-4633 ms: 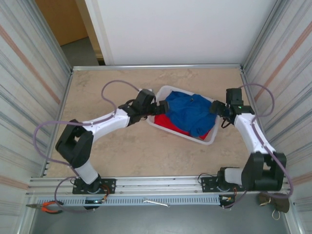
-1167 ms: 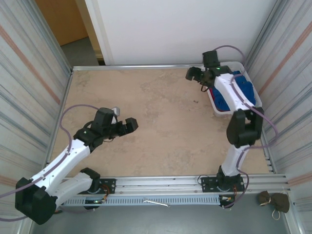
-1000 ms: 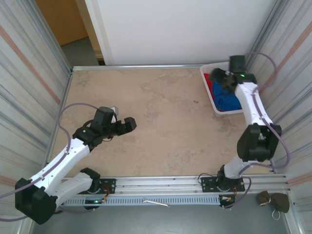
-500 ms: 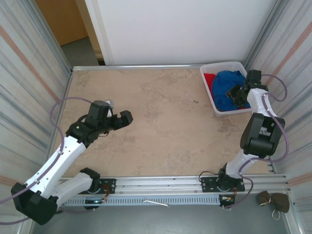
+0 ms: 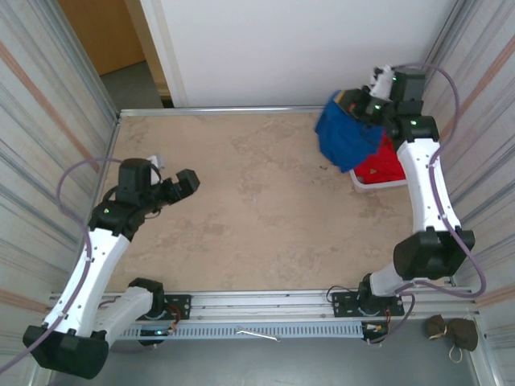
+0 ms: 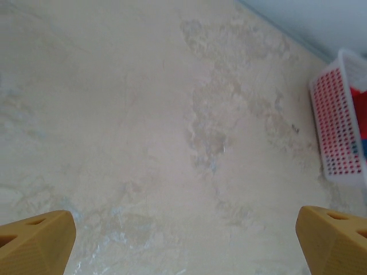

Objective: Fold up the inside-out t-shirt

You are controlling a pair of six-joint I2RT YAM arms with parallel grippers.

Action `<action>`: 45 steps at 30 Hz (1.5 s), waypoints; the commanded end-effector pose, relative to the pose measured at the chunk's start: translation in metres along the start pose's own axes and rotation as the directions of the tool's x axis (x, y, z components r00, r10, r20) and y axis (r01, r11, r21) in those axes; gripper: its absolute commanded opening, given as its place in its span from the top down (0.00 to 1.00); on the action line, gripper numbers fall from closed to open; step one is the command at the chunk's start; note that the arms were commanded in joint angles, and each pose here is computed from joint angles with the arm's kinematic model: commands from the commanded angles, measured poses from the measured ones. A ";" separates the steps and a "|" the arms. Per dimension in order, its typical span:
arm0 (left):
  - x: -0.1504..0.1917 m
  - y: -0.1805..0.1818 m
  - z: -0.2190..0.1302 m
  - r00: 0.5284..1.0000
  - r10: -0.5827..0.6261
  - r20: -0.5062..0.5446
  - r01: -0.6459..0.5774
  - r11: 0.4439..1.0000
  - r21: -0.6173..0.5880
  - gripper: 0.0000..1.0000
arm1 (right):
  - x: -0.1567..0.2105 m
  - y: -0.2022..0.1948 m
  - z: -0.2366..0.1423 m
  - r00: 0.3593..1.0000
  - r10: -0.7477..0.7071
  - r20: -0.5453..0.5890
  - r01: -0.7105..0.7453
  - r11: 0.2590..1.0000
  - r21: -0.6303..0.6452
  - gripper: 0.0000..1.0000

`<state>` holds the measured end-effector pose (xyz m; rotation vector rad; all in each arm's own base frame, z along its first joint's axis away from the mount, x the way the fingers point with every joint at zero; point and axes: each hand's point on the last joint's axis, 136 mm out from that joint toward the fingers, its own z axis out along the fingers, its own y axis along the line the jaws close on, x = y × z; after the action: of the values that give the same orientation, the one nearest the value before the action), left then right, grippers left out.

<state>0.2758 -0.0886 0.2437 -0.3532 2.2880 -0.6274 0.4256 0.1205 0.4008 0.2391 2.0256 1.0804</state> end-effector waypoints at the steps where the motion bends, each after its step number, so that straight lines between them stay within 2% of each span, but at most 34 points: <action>1: -0.015 -0.010 -0.010 1.000 0.014 -0.005 -0.013 0.996 0.083 0.01 | 0.016 0.082 -0.011 0.999 0.002 -0.032 -0.009 0.976 -0.219 1.00; 3: -0.020 -0.006 -0.013 1.000 -0.007 -0.005 0.008 0.996 0.090 0.01 | 0.032 0.099 -0.003 0.998 0.018 -0.066 -0.035 0.964 -0.263 1.00; 6: -0.021 -0.004 -0.015 1.000 0.005 -0.008 -0.004 0.996 0.093 0.01 | 0.061 0.086 0.019 0.994 0.029 -0.105 -0.052 0.975 -0.218 0.98; 8: -0.018 -0.002 -0.014 1.000 0.014 -0.011 -0.013 0.996 0.088 0.01 | 0.082 0.056 0.035 0.990 0.052 -0.130 -0.070 0.988 -0.141 0.57; 9: -0.016 0.000 -0.012 1.000 0.010 -0.014 -0.009 0.996 0.087 0.01 | 0.092 0.033 0.042 0.989 0.059 -0.135 -0.070 0.994 -0.082 0.40; 10: -0.014 0.001 -0.009 1.000 0.004 -0.019 -0.002 0.996 0.087 0.01 | 0.103 0.009 0.046 0.988 0.070 -0.141 -0.073 0.997 -0.014 0.30; 11: -0.011 0.003 -0.007 1.000 -0.006 -0.028 0.008 0.996 0.087 0.01 | 0.112 -0.010 0.048 0.987 0.076 -0.145 -0.072 0.997 0.035 0.27; 14: -0.002 0.008 0.001 0.998 -0.036 -0.057 0.041 0.995 0.086 0.01 | 0.140 -0.062 0.042 0.986 0.064 -0.153 -0.035 0.982 0.187 0.26; 18: 0.011 0.021 0.014 0.993 -0.071 -0.096 0.076 0.996 0.053 0.01 | 0.195 -0.097 0.033 0.972 0.053 -0.229 0.015 0.959 0.284 0.27; 23: 0.031 0.048 0.034 0.977 -0.103 -0.187 0.093 0.994 -0.057 0.02 | 0.273 -0.098 0.042 0.910 -0.030 -0.413 0.169 0.938 0.304 0.27; 26: 0.041 0.064 0.047 0.967 -0.114 -0.227 0.088 0.989 -0.121 0.01 | 0.324 -0.094 0.047 0.835 -0.083 -0.545 0.285 0.911 0.298 0.26; 31: 0.052 0.072 0.058 0.949 -0.135 -0.286 0.096 0.985 -0.146 0.01 | 0.391 -0.100 0.036 0.732 -0.092 -0.675 0.396 0.863 0.312 0.26; 34: 0.071 0.084 0.048 0.930 -0.162 -0.331 0.095 0.973 -0.208 0.01 | 0.412 -0.109 0.024 0.700 -0.090 -0.708 0.436 0.840 0.324 0.25; 37: 0.101 0.104 0.033 0.908 -0.214 -0.360 0.106 0.950 -0.295 0.01 | 0.429 -0.114 0.018 0.683 -0.072 -0.727 0.424 0.849 0.314 0.24; 38: 0.111 0.112 0.028 0.904 -0.241 -0.353 0.117 0.934 -0.336 0.01 | 0.433 -0.116 0.016 0.678 -0.066 -0.732 0.423 0.850 0.315 0.23; 39: 0.114 0.124 0.022 0.920 -0.246 -0.304 0.104 0.903 -0.417 0.01 | 0.436 -0.118 0.014 0.677 -0.063 -0.733 0.425 0.847 0.319 0.23; 41: 0.114 0.119 0.017 0.950 -0.152 -0.272 0.014 0.893 -0.449 0.01 | 0.445 -0.124 0.011 0.671 -0.045 -0.740 0.414 0.851 0.324 0.22; 43: 0.122 0.126 0.012 0.953 -0.186 -0.238 0.039 0.857 -0.513 0.01 | 0.455 -0.130 0.010 0.670 -0.026 -0.742 0.394 0.859 0.326 0.21; 45: 0.139 0.140 0.008 0.934 -0.267 -0.238 0.083 0.808 -0.583 0.01 | 0.462 -0.134 0.011 0.670 -0.018 -0.742 0.383 0.865 0.325 0.21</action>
<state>0.1973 -0.0636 0.1025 -0.5630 2.7427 -0.3064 0.1603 0.2694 0.0391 -0.2917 2.9424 0.5067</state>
